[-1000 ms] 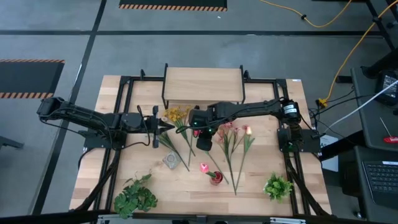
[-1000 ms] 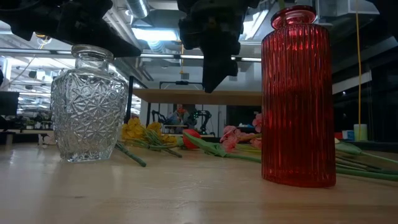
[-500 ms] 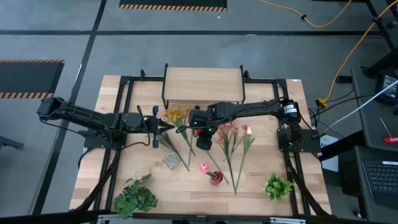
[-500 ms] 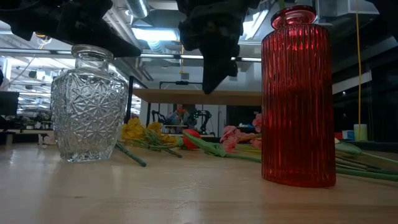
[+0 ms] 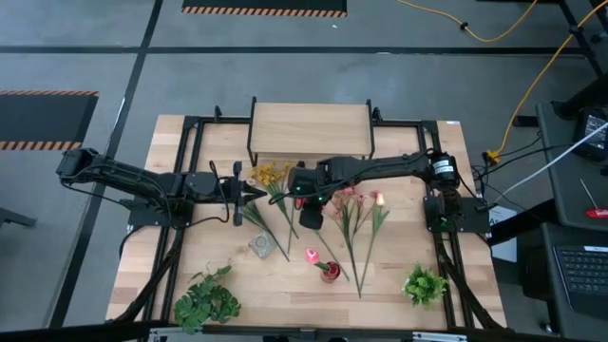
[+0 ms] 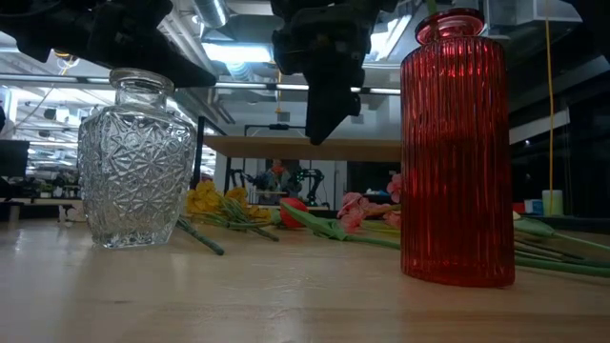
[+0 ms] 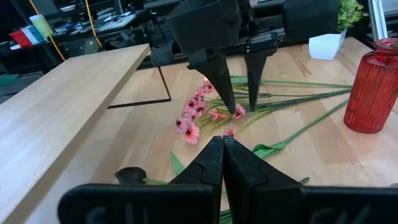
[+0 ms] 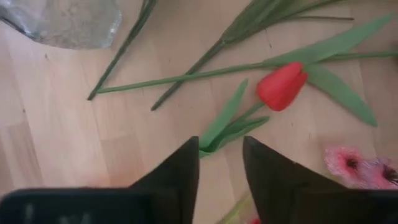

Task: Pick and place flowers into a vace then onto a shelf
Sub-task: Put the red tulip into the red vase

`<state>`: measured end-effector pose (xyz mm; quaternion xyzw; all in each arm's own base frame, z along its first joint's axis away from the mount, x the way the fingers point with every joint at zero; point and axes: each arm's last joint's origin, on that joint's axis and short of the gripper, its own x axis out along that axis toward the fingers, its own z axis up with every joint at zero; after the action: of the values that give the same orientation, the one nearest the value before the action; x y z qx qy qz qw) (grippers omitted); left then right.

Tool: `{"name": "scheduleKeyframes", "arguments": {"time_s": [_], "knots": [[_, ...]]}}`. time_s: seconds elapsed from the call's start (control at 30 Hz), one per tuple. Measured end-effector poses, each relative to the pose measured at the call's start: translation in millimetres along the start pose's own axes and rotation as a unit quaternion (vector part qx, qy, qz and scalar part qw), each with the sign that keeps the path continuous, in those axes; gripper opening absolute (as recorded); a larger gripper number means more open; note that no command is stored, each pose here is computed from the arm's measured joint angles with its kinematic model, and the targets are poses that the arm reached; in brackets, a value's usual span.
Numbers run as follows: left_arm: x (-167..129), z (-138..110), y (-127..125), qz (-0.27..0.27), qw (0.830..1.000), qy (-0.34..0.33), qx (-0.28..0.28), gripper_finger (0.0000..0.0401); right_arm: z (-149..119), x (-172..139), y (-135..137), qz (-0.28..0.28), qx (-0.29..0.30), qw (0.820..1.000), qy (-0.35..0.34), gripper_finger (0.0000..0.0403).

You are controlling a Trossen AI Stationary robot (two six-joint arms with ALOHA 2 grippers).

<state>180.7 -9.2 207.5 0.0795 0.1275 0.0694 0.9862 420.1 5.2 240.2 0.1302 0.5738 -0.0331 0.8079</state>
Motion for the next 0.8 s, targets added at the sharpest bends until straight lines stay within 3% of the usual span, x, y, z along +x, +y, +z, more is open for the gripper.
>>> {"name": "scheduleKeyframes", "arguments": {"time_s": [0.27,0.8], "knots": [[0,0,0,0.000,1.000,0.000,0.000,0.0004,1,2,1,-0.001,0.057,0.998,-0.003,0.0191],[0,0,0,0.000,1.000,0.001,0.000,0.0004,-2,47,-1,-0.030,0.075,0.996,0.040,0.0196]]}}
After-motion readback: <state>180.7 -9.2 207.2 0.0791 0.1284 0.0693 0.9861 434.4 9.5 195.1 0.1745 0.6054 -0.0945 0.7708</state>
